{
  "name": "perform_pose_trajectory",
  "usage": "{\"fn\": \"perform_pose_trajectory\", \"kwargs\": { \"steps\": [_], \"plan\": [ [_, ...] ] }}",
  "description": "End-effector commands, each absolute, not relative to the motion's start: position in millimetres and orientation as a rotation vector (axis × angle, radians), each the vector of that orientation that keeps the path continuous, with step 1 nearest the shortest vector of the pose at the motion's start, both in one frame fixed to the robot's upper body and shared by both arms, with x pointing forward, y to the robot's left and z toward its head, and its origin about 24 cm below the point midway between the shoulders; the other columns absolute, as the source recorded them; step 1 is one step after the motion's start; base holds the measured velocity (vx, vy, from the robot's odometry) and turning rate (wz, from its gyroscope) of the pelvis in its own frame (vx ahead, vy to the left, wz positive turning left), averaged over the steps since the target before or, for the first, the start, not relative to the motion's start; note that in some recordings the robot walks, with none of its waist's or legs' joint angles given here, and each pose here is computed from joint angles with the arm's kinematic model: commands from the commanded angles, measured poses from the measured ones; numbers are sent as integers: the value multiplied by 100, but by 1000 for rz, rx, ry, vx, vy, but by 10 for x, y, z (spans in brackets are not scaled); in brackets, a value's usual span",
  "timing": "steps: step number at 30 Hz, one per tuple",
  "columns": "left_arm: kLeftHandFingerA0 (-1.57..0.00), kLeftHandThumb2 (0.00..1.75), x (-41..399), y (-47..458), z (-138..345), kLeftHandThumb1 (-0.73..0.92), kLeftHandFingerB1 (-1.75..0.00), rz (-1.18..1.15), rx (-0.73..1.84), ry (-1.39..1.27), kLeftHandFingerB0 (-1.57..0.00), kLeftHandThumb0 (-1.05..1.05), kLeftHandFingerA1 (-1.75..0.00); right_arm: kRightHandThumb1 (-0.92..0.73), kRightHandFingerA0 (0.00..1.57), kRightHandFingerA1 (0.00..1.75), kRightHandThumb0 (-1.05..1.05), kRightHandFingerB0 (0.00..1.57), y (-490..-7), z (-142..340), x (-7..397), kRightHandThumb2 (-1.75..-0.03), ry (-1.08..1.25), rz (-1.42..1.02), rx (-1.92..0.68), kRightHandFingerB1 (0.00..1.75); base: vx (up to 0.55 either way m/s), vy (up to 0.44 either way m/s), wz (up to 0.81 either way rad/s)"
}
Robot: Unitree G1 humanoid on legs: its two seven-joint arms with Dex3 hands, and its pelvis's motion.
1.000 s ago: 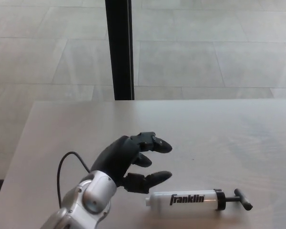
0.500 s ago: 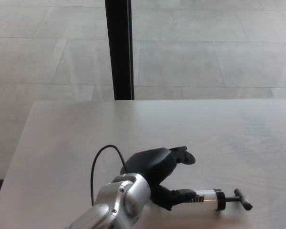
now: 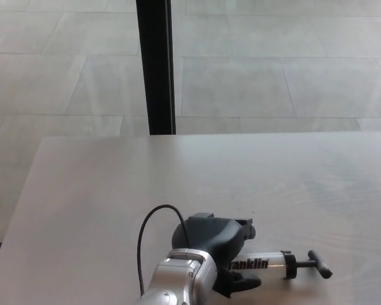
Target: The robot uses its left hand to lift the air pump kept on the middle of the desk and use the right hand to pull out the handle
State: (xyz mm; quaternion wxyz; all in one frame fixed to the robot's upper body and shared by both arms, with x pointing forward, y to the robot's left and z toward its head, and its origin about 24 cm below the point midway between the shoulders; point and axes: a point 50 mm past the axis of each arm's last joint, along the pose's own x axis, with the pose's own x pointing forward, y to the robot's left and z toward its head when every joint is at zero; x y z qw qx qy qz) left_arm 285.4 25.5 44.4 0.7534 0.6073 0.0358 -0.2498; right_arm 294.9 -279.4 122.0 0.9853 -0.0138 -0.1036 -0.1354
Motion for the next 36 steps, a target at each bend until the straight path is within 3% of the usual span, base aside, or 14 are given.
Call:
{"fn": "perform_pose_trajectory", "kwargs": {
  "steps": [1,8,9,12,13,14,15,19,21,25,28,31,33,36],
  "plan": [
    [-19,64,2694,552,68,80,-41,-490,1363,333,-28,-83,-55,-50,67,73,-53,47,-2819,1234,2972,-86,-207,-301,-28,57,0,0,0],
    [-22,64,2612,484,-45,80,-41,-466,1354,332,-28,-79,-55,-52,62,72,-48,45,-2753,1246,2973,-85,-197,-298,-24,57,0,0,0],
    [-22,63,2581,457,-72,78,-42,-464,1368,326,-29,-76,-57,-66,68,70,-40,51,-2762,1245,2979,-59,-203,-302,-20,46,0,0,0],
    [-27,61,2517,447,-140,74,-43,-448,1354,309,-30,-65,-62,-66,74,69,-31,56,-2768,1251,2976,-58,-205,-339,-23,46,0,0,0],
    [-37,95,2502,447,-167,54,-53,-438,1349,303,-23,-61,-68,-67,72,69,-26,56,-2771,1253,2977,-59,-203,-356,-25,48,0,0,0],
    [-37,95,2485,448,-196,54,-53,-424,1340,293,-23,-61,-68,-67,72,69,-26,56,-2775,1252,2979,-59,-204,-369,-21,48,0,0,0],
    [-38,60,2457,458,-217,71,-45,-400,1320,288,-34,-53,-66,-68,71,69,-25,56,-2760,1241,2984,-59,-197,-368,-31,47,0,0,0],
    [-56,60,2418,415,-247,73,-49,-356,1220,230,-42,-42,-72,-69,72,73,-21,57,-2737,1258,2998,-60,-204,-365,-11,48,0,0,0],
    [-80,60,2397,380,-285,71,-54,-351,1284,92,-54,-36,-108,-69,75,74,-20,56,-2729,1253,3000,-60,-216,-369,-31,49,0,0,0],
    [-86,69,2367,372,-353,66,-64,-343,1310,28,-66,-20,-157,-69,78,77,-20,57,-2732,1260,2999,-60,-213,-386,-49,48,0,0,0],
    [-82,64,2353,444,-428,57,-72,-357,1327,12,-82,-15,-119,-69,78,82,-20,57,-2739,1255,3003,-61,-216,-391,-42,48,0,0,0],
    [-82,64,2352,476,-451,57,-72,-359,1329,-1,-82,-15,-119,-69,78,82,-20,57,-2743,1251,3002,-61,-217,-390,-44,48,0,0,0],
    [-71,59,2339,537,-503,66,-103,-368,1376,17,-77,-18,-155,-69,78,84,-21,58,-2720,1251,3011,-61,-216,-388,-51,48,0,0,0],
    [-72,71,2316,569,-545,67,-138,-358,1298,-8,-67,-13,-175,-70,76,88,-19,58,-2689,1264,3015,-61,-220,-386,-55,48,0,0,0]
  ]
}}
